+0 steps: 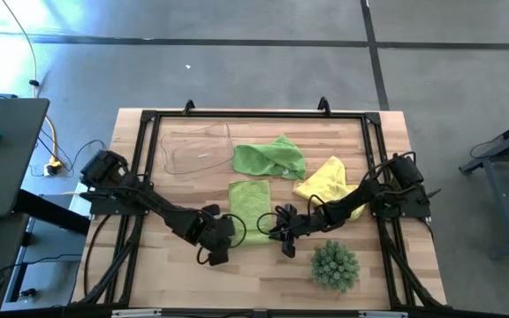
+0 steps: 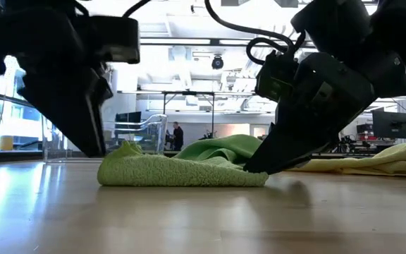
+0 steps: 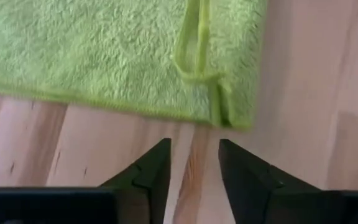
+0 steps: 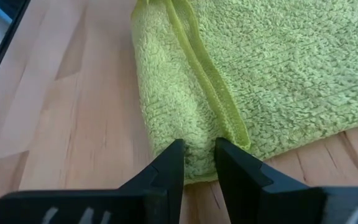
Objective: Roll microfiber towels into tight, uniform cylinder then place into a basket
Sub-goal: Roll the light green towel
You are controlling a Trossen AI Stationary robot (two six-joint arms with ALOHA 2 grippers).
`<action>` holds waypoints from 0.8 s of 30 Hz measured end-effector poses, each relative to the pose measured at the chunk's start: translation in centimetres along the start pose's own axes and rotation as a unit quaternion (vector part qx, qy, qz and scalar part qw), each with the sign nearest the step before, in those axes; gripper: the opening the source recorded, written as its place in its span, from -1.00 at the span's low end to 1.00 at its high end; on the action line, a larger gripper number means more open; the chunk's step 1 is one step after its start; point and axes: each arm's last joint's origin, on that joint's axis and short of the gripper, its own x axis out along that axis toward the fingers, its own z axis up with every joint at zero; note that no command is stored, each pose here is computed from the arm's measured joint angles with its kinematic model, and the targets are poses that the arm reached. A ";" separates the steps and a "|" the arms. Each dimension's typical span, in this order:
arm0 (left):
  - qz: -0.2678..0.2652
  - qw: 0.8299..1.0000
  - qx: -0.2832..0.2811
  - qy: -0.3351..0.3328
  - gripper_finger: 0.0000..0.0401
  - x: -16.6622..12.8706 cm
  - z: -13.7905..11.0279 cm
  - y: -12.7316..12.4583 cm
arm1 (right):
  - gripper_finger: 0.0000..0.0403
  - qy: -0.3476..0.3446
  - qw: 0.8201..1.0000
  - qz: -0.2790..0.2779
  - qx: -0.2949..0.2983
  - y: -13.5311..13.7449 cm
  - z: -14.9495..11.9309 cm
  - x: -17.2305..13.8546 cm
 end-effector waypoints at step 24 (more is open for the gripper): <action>-0.039 0.986 0.140 -0.078 -0.07 3.2 0.8 -2.2 | -0.57 0.002 1.000 -0.001 -0.004 0.0 -0.1 0.0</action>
